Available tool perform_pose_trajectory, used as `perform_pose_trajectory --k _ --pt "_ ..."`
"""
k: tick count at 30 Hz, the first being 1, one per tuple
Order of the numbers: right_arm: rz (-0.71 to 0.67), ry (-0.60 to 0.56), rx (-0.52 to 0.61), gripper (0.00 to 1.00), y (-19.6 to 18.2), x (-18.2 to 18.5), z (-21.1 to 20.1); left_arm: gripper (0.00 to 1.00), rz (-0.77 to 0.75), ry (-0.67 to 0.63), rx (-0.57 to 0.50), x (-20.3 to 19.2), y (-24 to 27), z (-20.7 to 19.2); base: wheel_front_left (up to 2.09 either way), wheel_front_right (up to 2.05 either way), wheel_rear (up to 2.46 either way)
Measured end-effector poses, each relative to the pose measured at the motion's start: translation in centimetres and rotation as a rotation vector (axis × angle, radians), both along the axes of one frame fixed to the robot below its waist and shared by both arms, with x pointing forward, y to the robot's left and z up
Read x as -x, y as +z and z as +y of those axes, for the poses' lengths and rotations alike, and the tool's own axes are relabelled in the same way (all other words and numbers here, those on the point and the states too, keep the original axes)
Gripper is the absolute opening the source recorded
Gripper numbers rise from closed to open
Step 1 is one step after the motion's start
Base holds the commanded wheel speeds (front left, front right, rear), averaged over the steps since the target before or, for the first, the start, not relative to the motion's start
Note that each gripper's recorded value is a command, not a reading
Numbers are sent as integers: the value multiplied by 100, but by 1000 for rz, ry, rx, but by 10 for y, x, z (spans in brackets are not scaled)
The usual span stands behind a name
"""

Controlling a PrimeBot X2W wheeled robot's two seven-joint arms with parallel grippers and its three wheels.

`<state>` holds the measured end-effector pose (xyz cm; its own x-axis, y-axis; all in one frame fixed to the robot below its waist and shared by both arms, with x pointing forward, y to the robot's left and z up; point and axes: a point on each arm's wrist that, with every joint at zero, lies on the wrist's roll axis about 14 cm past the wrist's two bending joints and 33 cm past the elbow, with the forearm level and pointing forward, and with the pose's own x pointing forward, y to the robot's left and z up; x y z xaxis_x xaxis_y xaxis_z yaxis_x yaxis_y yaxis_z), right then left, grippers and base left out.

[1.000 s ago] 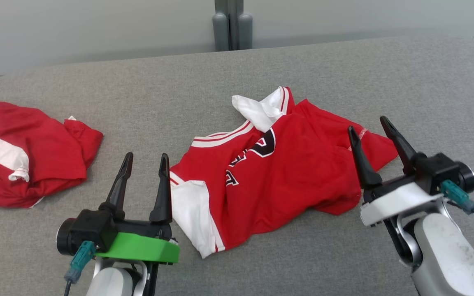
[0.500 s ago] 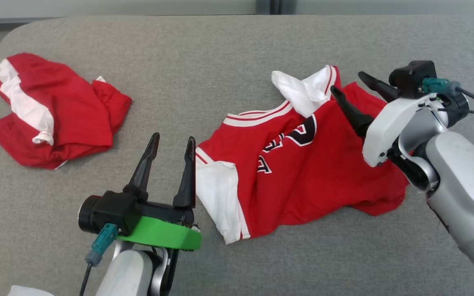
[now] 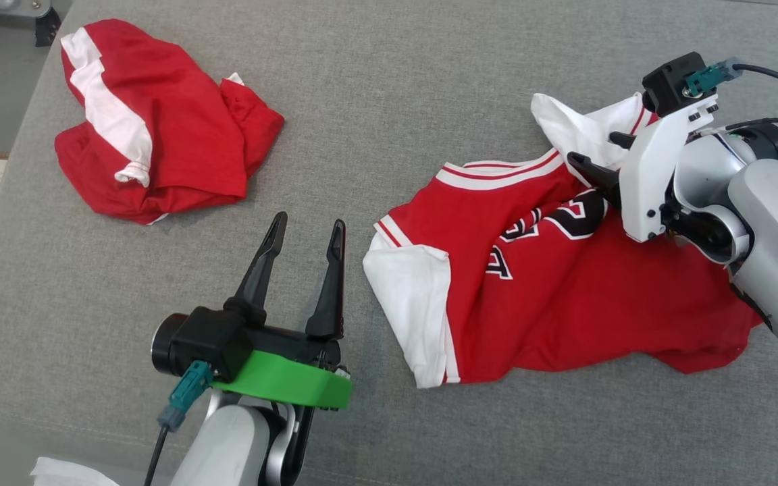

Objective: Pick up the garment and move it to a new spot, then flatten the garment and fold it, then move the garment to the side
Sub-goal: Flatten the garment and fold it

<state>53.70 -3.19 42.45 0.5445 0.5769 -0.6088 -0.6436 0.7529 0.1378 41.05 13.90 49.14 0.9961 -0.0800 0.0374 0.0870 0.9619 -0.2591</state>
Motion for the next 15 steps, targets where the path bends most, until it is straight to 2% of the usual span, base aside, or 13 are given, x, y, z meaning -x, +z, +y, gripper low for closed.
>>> perform_pose_trajectory --k 2,3,4,7,10,15 --pt "28 12 17 100 -6 0 2 100 7 7 1 1 -2 2 0 0 0" --pt "46 20 33 78 -10 1 2 100 10 9 2 1 -3 3 0 0 0" --pt "55 25 41 0 -12 2 2 100 12 12 1 2 -3 3 0 0 0" --pt "45 29 49 0 -12 0 1 100 14 17 1 2 -4 4 0 0 0" --pt "-21 9 33 0 6 -12 -3 100 12 19 -1 3 -2 5 0 0 0" --pt "-197 -15 -31 0 59 -38 -2 100 -8 19 0 5 5 5 0 0 0"
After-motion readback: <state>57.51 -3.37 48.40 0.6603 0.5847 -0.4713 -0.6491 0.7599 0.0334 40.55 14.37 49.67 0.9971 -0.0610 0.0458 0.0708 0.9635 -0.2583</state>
